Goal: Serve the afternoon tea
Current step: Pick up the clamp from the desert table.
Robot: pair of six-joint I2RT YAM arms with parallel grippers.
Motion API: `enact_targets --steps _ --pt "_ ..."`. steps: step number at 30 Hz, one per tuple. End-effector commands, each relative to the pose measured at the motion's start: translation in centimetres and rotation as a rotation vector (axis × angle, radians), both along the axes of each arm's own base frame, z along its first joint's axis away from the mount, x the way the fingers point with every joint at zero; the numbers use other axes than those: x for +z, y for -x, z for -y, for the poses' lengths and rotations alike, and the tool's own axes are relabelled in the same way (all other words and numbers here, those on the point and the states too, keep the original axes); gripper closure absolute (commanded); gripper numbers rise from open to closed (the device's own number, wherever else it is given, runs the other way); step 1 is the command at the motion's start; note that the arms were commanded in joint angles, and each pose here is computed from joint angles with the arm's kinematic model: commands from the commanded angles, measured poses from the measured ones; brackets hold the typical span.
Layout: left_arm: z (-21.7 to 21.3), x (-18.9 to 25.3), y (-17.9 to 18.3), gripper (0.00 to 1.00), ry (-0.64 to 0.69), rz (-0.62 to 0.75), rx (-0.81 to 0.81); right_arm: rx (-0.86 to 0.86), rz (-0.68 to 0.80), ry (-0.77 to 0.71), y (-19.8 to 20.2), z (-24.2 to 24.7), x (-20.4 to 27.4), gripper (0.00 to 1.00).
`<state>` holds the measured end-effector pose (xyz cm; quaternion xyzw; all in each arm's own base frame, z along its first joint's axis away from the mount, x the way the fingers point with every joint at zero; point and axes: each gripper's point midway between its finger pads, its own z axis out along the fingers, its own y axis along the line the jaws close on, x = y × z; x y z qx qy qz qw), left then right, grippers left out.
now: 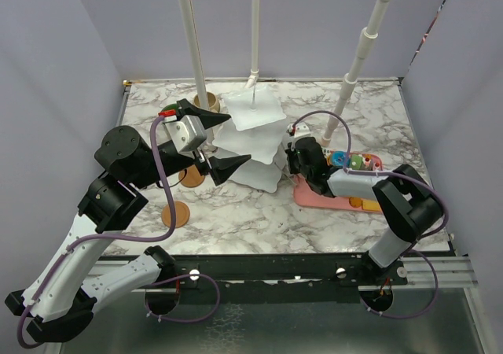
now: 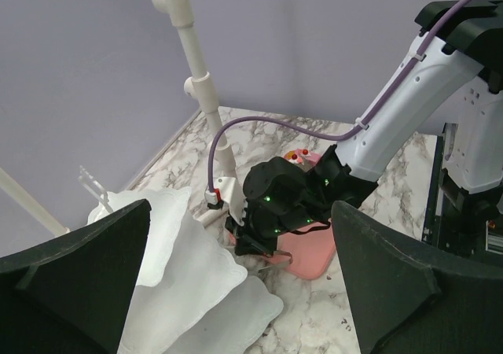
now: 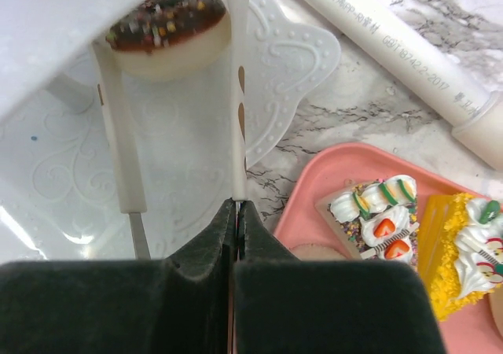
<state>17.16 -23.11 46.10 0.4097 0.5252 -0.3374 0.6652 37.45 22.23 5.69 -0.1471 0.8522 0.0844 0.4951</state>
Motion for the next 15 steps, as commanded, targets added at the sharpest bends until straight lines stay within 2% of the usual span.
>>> enact_targets --steps 1,15 --pt "0.2 0.3 0.6 0.03 -0.004 0.012 -0.029 0.016 0.029 0.008 0.1 0.3 1.6 0.99" --pt "0.2 0.4 0.6 0.03 -0.003 0.010 -0.036 0.015 -0.073 -0.014 3.3 1.3 0.5 0.99"
